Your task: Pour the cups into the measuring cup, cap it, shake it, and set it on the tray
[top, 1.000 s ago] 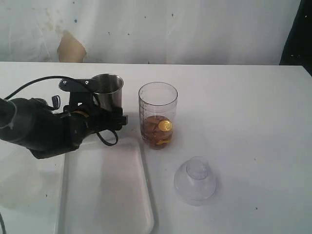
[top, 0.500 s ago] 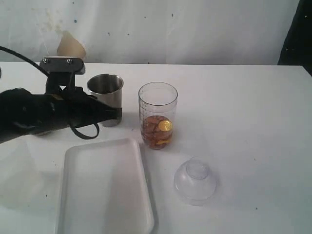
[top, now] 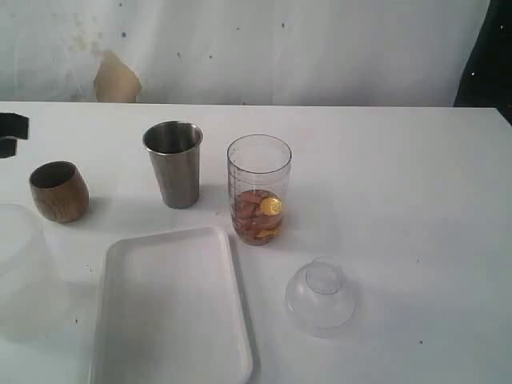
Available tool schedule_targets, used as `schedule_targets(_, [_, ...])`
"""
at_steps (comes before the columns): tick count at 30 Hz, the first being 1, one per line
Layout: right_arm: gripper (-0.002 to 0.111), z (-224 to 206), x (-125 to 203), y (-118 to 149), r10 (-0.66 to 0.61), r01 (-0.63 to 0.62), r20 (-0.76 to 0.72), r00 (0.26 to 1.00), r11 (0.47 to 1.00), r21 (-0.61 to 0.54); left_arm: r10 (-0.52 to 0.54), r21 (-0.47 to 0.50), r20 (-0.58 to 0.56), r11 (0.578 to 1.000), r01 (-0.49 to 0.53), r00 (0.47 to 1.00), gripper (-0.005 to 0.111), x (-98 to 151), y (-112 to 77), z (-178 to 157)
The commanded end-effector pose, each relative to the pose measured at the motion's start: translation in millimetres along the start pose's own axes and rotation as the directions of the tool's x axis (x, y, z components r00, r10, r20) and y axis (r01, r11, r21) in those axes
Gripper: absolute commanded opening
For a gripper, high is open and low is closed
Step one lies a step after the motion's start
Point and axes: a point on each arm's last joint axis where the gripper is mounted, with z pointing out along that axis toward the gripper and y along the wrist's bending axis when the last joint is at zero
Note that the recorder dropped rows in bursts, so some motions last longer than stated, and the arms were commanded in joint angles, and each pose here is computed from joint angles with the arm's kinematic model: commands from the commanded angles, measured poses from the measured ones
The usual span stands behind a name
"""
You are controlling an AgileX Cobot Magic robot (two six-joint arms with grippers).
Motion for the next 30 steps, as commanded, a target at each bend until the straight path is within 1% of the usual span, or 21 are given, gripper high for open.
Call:
schedule_targets(1, [0.0, -0.5, -0.7, 0.4, 0.004, -0.004, -0.001, 1.0, 1.0, -0.001, -0.026, -0.052, 0.074, 0.998, 0.03, 0.997, 0.0, -2.2, 8.3, -22.9])
schedule_targets(4, [0.0, -0.5, -0.3, 0.1, 0.004, -0.004, -0.005, 1.0, 1.0, 0.002, -0.048, -0.065, 0.236, 0.996, 0.065, 0.971, 0.0, 3.0, 6.0, -41.5])
schedule_targets(5, [0.0, -0.5, -0.2, 0.2, 0.005, -0.005, -0.006, 1.0, 1.0, 0.0, -0.052, -0.072, 0.309, 0.994, 0.078, 0.95, 0.0, 6.5, 5.1, -51.2])
schedule_targets(7, [0.0, -0.5, 0.0, 0.6, 0.006, -0.006, -0.01, 1.0, 1.0, -0.007, -0.061, -0.078, 0.4, 0.992, 0.101, 0.915, 0.0, 12.3, 4.3, -63.7])
schedule_targets(8, [0.0, -0.5, 0.1, 0.8, 0.007, -0.007, -0.011, 1.0, 1.0, -0.009, -0.079, -0.074, 0.462, 0.989, 0.127, 0.883, 0.0, 17.3, 3.8, -72.5])
schedule_targets(11, [0.0, -0.5, 1.8, 0.8, 0.01, -0.01, -0.034, 0.999, 1.0, -0.016, -0.106, -0.07, 0.595, 0.981, 0.182, 0.797, 0.0, 32.0, 5.1, -89.0])
schedule_targets(13, [0.0, -0.6, 2.1, 1.8, 0.013, -0.014, -0.041, 0.999, 0.999, -0.033, -0.149, -0.05, 0.677, 0.968, 0.248, 0.721, 0.0, 46.4, 8.6, -96.0])
schedule_targets(16, [0.0, -0.6, 2.4, 2.7, 0.015, -0.017, -0.047, 0.999, 0.999, -0.048, -0.173, -0.042, 0.753, 0.951, 0.308, 0.635, 0.0, 68.9, 14.2, -101.2])
schedule_targets(19, [0.0, -0.6, 2.2, 2.9, 0.015, -0.018, -0.045, 0.999, 0.999, -0.051, -0.221, 0.019, 0.806, 0.937, 0.349, 0.549, 0.0, 85.4, 14.5, -110.7])
schedule_targets(20, [0.0, -0.6, 2.2, 2.9, 0.015, -0.018, -0.045, 0.999, 0.999, -0.051, -0.223, 0.033, 0.824, 0.937, 0.349, 0.52, 0.0, 90.0, 13.8, -115.3])
schedule_targets(22, [0.0, -0.6, 2.2, 2.9, 0.015, -0.018, -0.045, 0.999, 0.999, -0.051, -0.202, 0.041, 0.854, 0.945, 0.325, 0.48, 0.0, 98.5, 11.7, -123.3])
schedule_targets(24, [0.0, -0.6, 2.2, 2.9, 0.015, -0.018, -0.045, 0.999, 0.999, -0.051, -0.221, 0.079, 0.875, 0.943, 0.322, 0.43, 0.0, 107.6, 10.5, -128.7])
schedule_targets(27, [0.0, -0.6, 2.2, 2.9, 0.015, -0.018, -0.045, 0.999, 0.999, -0.051, -0.203, 0.091, 0.894, 0.956, 0.28, 0.4, 0.0, 118.2, 6.9, -134.3])
schedule_targets(28, [0.0, -0.6, 2.2, 2.9, 0.015, -0.018, -0.045, 0.999, 0.999, -0.051, -0.212, 0.108, 0.898, 0.956, 0.272, 0.386, 0.0, 120.9, 5.8, -136.1])
schedule_targets(30, [0.0, -0.6, 2.2, 2.9, 0.015, -0.018, -0.045, 0.999, 0.999, -0.051, -0.192, 0.114, 0.911, 0.968, 0.224, 0.365, 0.0, 127.9, 1.9, -140.4])
